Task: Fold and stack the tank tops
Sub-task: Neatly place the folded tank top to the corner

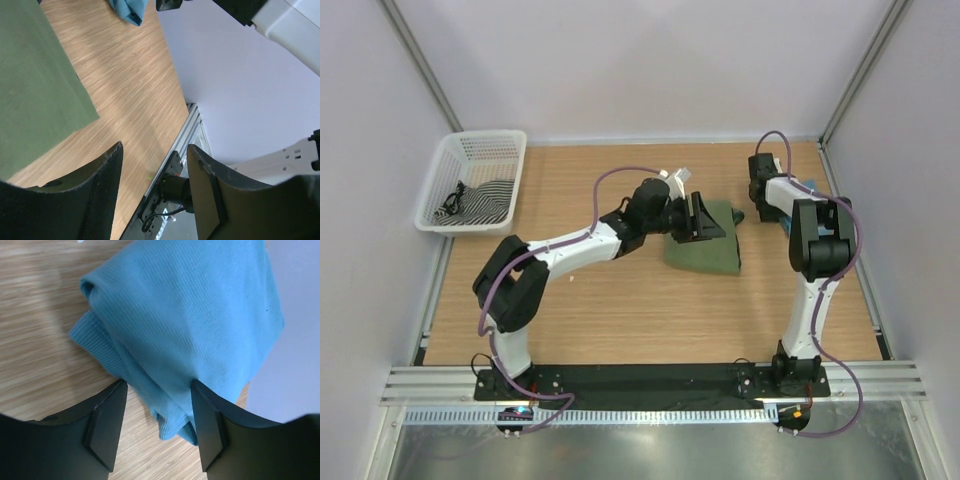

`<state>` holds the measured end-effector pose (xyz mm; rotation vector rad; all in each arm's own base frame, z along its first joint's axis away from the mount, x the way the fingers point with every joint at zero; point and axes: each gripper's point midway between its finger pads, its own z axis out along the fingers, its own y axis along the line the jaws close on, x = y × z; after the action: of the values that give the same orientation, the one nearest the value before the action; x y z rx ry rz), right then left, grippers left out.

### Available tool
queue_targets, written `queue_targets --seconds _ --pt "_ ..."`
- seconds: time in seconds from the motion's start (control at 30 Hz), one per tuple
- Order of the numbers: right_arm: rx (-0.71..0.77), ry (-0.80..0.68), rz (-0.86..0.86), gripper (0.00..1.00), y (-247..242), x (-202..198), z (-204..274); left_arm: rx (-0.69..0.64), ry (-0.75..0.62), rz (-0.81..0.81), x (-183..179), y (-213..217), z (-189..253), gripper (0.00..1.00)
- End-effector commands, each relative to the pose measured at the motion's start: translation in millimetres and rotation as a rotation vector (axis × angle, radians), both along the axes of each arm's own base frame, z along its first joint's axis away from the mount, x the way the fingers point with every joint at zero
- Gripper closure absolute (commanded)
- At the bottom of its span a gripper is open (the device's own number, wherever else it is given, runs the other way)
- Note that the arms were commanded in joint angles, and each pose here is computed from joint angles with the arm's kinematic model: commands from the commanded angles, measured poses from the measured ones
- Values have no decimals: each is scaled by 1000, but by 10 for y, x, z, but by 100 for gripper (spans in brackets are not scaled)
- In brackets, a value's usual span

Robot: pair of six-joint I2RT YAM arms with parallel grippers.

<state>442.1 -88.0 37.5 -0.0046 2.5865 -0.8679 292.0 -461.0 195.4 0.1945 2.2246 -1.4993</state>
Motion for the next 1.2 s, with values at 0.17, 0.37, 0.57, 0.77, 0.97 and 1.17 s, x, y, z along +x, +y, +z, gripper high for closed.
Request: queue_targets --seconds 0.17,0.37,0.57,0.77,0.97,1.17 --pt "-20 -27 -63 93 -155 20 71 49 4 -2 -75 116 -113 45" --pt "131 -97 -83 99 59 -138 155 86 5 21 -33 152 -219 45" --pt "250 -119 -188 99 332 -565 180 144 -11 57 31 236 -320 45" --pt "366 -74 -284 99 676 -1078 -14 168 1 67 53 278 -388 45" --pt "460 -104 -255 99 1013 -1414 -17 215 34 84 94 283 -646 45" --pt "549 -132 -283 99 1107 -1620 12 310 79 86 104 218 -1010 44"
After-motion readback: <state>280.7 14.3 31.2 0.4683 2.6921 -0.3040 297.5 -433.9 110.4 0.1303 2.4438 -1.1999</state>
